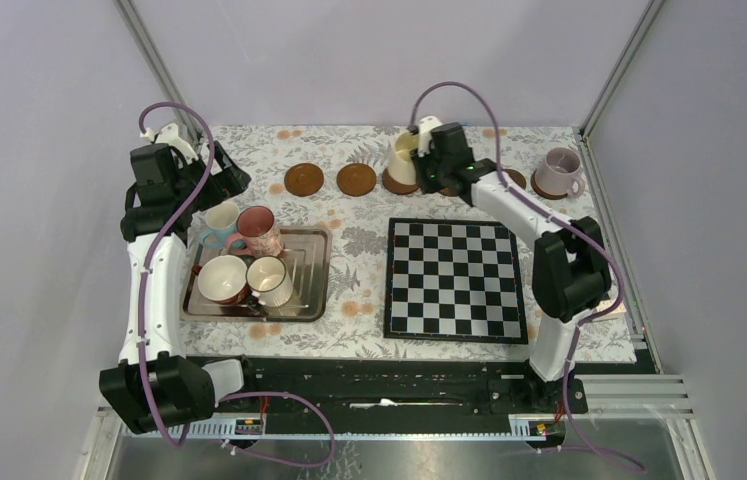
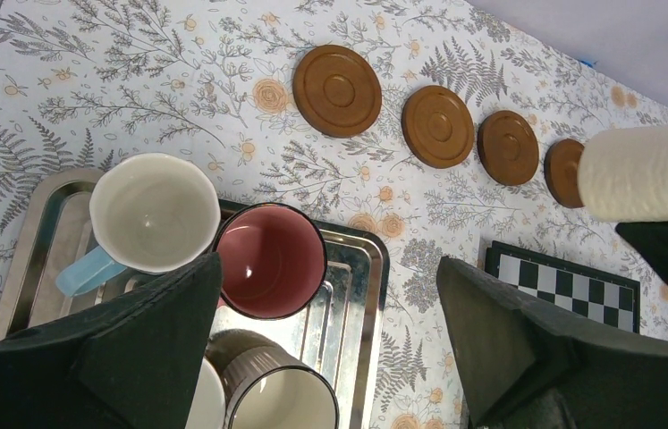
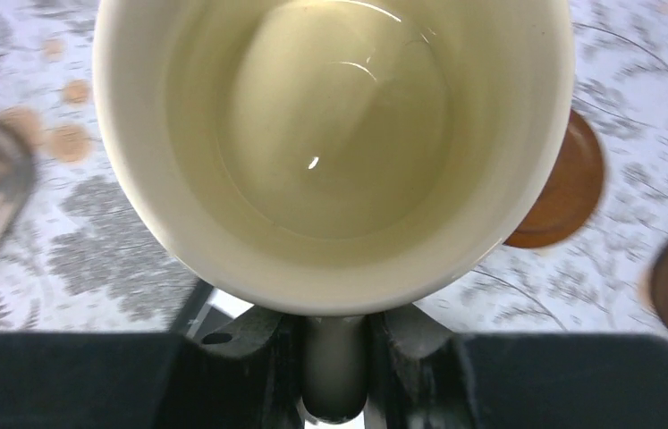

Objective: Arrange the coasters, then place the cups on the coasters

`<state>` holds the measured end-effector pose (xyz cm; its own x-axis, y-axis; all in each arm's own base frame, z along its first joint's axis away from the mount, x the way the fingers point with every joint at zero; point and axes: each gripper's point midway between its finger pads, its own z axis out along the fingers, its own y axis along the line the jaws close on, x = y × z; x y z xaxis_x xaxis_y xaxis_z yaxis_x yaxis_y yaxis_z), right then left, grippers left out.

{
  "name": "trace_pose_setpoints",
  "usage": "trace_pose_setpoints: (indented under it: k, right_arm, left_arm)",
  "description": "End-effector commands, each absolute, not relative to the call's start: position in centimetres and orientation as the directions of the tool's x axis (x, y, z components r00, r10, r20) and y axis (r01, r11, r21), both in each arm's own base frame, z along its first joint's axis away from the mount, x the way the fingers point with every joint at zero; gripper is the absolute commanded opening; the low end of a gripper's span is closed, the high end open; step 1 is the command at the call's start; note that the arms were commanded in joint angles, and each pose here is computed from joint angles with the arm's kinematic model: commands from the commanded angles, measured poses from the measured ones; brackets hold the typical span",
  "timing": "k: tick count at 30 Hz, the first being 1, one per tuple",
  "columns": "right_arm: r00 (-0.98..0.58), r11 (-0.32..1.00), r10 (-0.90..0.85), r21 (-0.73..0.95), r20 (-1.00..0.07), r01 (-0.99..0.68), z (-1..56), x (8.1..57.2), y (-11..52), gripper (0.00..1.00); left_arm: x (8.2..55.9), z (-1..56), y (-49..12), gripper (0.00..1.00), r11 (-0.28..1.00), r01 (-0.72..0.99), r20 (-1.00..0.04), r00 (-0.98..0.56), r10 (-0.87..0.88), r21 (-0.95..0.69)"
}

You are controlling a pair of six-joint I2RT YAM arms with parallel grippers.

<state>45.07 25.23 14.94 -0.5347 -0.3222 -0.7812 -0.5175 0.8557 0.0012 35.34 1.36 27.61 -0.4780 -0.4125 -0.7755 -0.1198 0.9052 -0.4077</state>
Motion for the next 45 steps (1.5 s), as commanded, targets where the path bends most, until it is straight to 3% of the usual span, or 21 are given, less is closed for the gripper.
trace_pose_setpoints:
  k: [1, 12, 26, 45]
  right_arm:
    - [-0.392, 0.896, -0.228, -0.035, -0.891, -0.443, 21.1, 48.7, 21.2, 0.0]
    - [-0.47, 0.948, -0.16, -0.002, -0.868, -0.319, 17.2, 53.1, 15.2, 0.0]
    - [-0.512, 0.956, -0.189, -0.037, -0.838, -0.293, 12.5, 55.2, 13.5, 0.0]
    - [-0.505, 0.953, -0.208, -0.057, -0.838, -0.298, 10.3, 56.7, 11.9, 0.0]
  left_arm:
    - [35.9, 28.9, 1.6, 0.99, 0.911, -0.094, -0.81, -0.428, -0.402, -0.402]
    - [36.1, 28.6, 1.6, 0.99, 0.91, -0.094, -0.805, -0.437, -0.402, -0.403]
    - [36.1, 28.2, 1.8, 0.99, 0.913, -0.102, -0.804, -0.443, -0.398, -0.395]
    - [36.2, 27.9, 1.9, 0.99, 0.913, -0.108, -0.801, -0.447, -0.397, -0.392]
